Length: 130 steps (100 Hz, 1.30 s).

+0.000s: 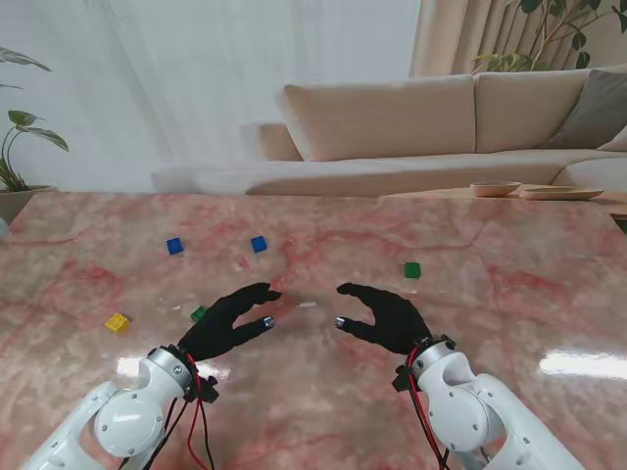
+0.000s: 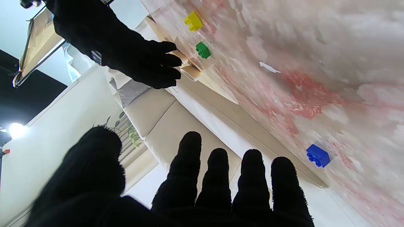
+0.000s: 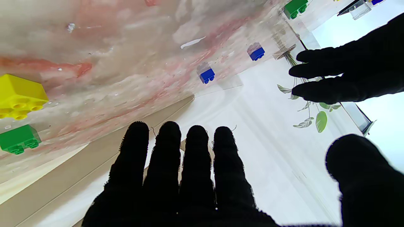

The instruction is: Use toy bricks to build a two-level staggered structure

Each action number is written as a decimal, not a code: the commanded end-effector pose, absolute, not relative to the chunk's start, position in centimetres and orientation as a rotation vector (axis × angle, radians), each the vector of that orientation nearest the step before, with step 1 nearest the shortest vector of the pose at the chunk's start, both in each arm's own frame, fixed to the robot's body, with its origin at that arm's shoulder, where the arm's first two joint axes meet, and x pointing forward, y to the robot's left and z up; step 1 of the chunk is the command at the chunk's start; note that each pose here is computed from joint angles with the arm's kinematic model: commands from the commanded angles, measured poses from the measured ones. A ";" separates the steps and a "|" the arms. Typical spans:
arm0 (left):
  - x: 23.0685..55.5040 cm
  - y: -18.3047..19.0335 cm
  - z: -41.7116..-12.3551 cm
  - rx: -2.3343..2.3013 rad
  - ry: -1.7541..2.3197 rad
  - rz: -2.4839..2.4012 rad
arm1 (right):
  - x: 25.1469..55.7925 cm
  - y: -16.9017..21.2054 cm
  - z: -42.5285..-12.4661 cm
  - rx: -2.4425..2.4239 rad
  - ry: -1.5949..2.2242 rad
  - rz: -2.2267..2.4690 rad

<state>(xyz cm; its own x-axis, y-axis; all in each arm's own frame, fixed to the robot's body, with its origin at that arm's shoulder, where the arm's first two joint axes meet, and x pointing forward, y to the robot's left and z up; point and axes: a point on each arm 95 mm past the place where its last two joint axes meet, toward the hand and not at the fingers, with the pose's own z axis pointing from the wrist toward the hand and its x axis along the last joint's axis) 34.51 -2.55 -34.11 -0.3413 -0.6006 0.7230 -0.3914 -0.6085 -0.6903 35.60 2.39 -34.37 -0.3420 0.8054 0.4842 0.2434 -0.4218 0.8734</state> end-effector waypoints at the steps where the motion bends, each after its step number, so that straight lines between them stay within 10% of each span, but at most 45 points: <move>1: 34.7 -1.9 -33.8 -1.693 1.324 -2.056 | 35.3 2.5 -34.9 1.500 1.380 1.798; 71: 42.8 6.3 -29.2 -1.577 1.650 -1.620 | 36.0 2.4 -35.2 1.514 1.396 1.772; 130: 46.0 8.2 -31.7 -1.525 1.978 -1.291 | 35.9 2.0 -36.0 1.578 1.398 1.742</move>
